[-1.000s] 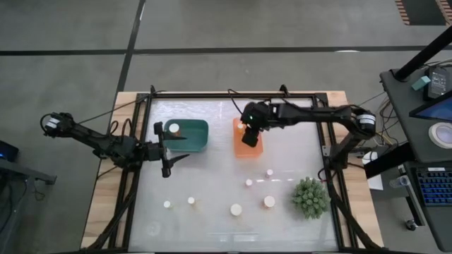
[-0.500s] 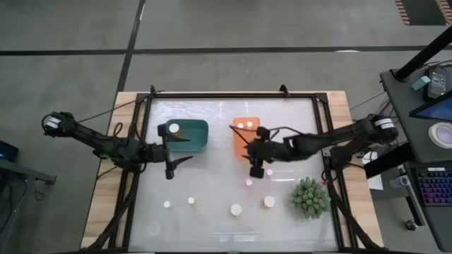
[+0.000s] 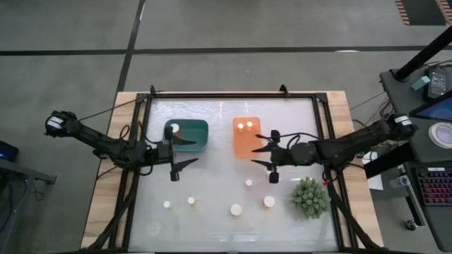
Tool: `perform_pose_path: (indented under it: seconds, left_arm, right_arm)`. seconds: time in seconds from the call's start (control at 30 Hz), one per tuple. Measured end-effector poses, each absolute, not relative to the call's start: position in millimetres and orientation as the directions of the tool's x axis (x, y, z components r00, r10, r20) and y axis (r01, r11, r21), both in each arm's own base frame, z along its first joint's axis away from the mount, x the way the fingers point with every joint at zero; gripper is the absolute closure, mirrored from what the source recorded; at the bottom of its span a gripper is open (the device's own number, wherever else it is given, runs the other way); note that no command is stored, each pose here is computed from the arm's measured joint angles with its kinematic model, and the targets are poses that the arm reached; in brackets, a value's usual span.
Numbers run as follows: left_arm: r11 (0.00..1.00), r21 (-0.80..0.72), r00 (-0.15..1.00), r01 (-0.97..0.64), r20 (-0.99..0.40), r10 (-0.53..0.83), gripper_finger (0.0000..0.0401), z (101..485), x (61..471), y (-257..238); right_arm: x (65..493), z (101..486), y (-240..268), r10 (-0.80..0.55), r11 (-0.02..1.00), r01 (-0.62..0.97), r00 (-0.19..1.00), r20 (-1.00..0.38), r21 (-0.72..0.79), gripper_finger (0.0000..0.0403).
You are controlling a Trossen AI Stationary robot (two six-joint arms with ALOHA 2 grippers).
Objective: Pick and place medicine bottles into bin by pill shape (circle, oval)
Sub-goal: Put the small orange pill bottle into the orange bin
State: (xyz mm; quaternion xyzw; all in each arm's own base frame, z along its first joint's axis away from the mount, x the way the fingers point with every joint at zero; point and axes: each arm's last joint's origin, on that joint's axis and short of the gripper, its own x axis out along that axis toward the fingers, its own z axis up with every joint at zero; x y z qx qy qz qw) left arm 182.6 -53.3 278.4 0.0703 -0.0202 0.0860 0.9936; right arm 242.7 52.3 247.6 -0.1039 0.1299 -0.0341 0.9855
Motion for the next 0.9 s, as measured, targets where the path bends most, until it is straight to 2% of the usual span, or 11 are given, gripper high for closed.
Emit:
perform_pose_path:
  seconds: [0.2,0.47,0.6,0.9]
  left_arm:
    - [0.985,0.027,0.985,-0.169,0.036,0.168,0.0150,280.9,198.2,-59.0]
    - [0.986,0.026,0.986,-0.168,0.007,0.168,0.0150,301.6,226.5,-69.6]
    - [0.986,0.033,0.982,-0.166,-0.081,0.168,0.0150,317.2,240.2,-74.9]
    - [0.983,0.021,0.915,-0.185,-0.361,0.180,0.0150,340.1,266.3,-85.5]
  right_arm:
    - [224.0,240.8,49.7,-0.012,0.973,-0.009,0.996,-0.090,-0.231,0.0257]
    - [207.6,233.9,46.8,0.037,0.968,-0.047,0.998,-0.043,-0.247,0.0257]
    - [203.7,230.5,47.7,0.098,0.957,-0.094,0.995,0.001,-0.273,0.0257]
    - [193.9,228.8,45.0,0.096,0.961,-0.071,0.992,0.080,-0.268,0.0257]
